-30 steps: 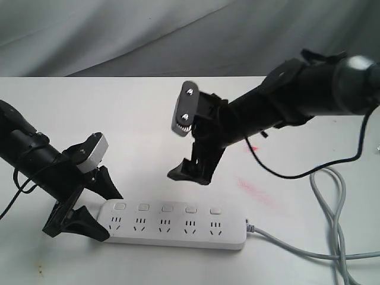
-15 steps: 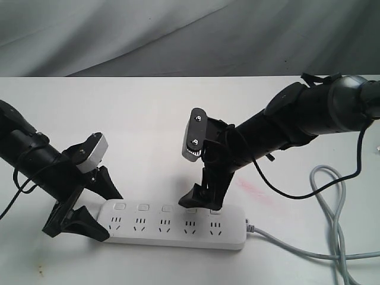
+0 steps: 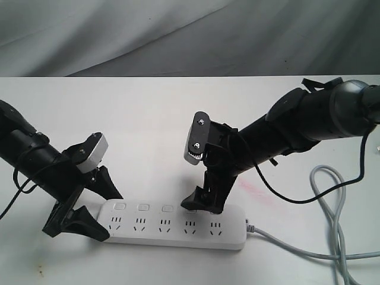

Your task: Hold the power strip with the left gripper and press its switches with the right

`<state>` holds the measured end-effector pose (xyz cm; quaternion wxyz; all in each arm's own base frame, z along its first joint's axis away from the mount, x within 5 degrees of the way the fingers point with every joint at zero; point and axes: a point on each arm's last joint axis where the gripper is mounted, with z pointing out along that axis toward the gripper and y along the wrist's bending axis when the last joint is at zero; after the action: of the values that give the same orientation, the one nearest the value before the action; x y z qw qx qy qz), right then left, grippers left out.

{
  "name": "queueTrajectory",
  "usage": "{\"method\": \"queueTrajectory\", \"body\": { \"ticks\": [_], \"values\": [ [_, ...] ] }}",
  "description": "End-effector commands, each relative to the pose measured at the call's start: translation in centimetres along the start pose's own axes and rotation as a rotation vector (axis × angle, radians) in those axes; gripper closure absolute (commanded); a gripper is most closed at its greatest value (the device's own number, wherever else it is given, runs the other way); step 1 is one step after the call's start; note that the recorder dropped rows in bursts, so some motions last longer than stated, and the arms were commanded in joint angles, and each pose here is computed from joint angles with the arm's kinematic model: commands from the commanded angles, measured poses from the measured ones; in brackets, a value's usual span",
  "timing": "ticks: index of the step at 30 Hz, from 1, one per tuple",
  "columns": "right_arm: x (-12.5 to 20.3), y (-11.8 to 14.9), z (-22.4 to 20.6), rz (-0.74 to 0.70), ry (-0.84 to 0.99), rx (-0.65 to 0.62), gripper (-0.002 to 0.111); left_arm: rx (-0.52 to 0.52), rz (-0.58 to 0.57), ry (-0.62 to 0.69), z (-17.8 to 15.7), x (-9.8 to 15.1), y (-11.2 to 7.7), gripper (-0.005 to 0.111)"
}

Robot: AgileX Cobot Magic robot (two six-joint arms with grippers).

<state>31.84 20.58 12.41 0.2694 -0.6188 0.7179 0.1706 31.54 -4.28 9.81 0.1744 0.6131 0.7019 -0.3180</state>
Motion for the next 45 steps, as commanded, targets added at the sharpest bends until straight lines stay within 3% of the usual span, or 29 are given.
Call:
{"method": "queueTrajectory", "body": {
  "ticks": [1,18,29,35,45],
  "values": [
    [0.5,0.0,0.1,-0.030,0.033,0.022,0.004,0.009,0.019,0.024,0.2,0.2,-0.2,0.107],
    [2.2,0.5,1.8,-0.001,0.107,-0.043,0.004,0.009,0.019,0.024,0.2,0.2,-0.2,0.107],
    [-2.0,-1.2,-5.6,0.000,-0.050,0.164,0.004,0.009,0.019,0.024,0.2,0.2,-0.2,0.107],
    [-1.0,-1.1,-6.5,0.065,-0.063,0.063,0.004,0.009,0.019,0.024,0.2,0.2,-0.2,0.107],
    [3.0,0.1,-3.3,0.143,0.064,0.066,0.004,0.009,0.019,0.024,0.2,0.2,-0.2,0.107]
  ]
}}
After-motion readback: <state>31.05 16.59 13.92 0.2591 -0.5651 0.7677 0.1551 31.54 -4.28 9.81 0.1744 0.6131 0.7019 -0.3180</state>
